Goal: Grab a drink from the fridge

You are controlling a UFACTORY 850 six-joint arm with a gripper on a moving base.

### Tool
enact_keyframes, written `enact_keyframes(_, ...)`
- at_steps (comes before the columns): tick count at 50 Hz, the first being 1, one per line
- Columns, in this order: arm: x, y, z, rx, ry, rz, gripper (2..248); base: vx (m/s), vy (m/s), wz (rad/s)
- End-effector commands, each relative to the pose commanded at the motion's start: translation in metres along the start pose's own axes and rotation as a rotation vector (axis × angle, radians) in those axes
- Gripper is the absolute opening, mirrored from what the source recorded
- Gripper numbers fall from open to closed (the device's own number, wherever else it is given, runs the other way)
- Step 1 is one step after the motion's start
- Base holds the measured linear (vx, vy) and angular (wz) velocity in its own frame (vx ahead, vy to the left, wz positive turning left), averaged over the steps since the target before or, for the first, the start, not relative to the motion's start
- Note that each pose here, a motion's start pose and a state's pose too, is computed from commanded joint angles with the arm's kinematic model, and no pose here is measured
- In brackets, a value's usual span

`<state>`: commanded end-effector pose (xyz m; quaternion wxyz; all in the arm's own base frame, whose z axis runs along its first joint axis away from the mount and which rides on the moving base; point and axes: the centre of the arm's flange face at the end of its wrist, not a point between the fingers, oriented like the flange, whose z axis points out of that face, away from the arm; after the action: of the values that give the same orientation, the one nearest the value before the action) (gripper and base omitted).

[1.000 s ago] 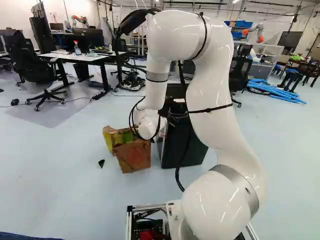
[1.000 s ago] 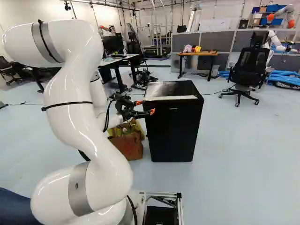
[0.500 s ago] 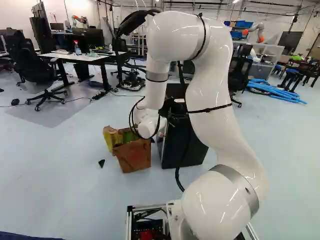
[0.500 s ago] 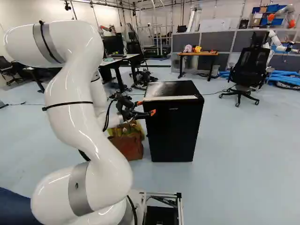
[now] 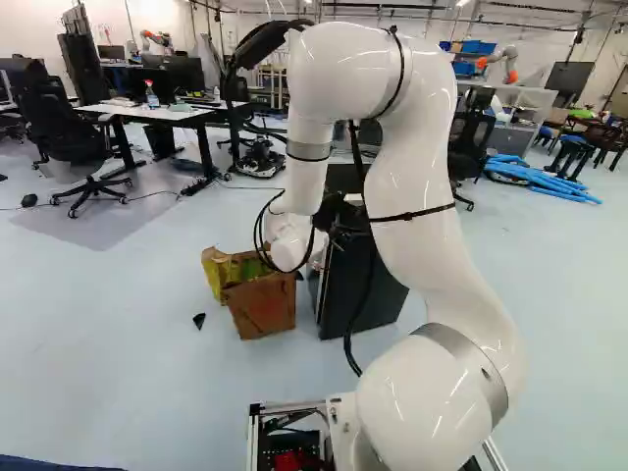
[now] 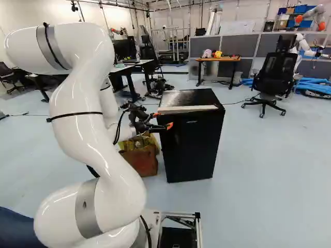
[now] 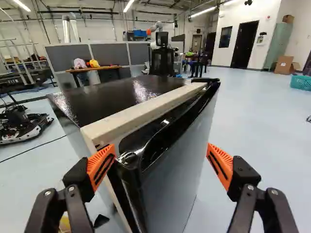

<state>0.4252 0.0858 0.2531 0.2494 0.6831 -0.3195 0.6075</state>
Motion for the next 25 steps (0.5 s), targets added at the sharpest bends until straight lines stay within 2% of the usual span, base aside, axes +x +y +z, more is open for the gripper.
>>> enact_keyframes(25,0.0,0.0068,-0.0003,-0.075,0.0,0.012,247,0.0,0.0,0.0)
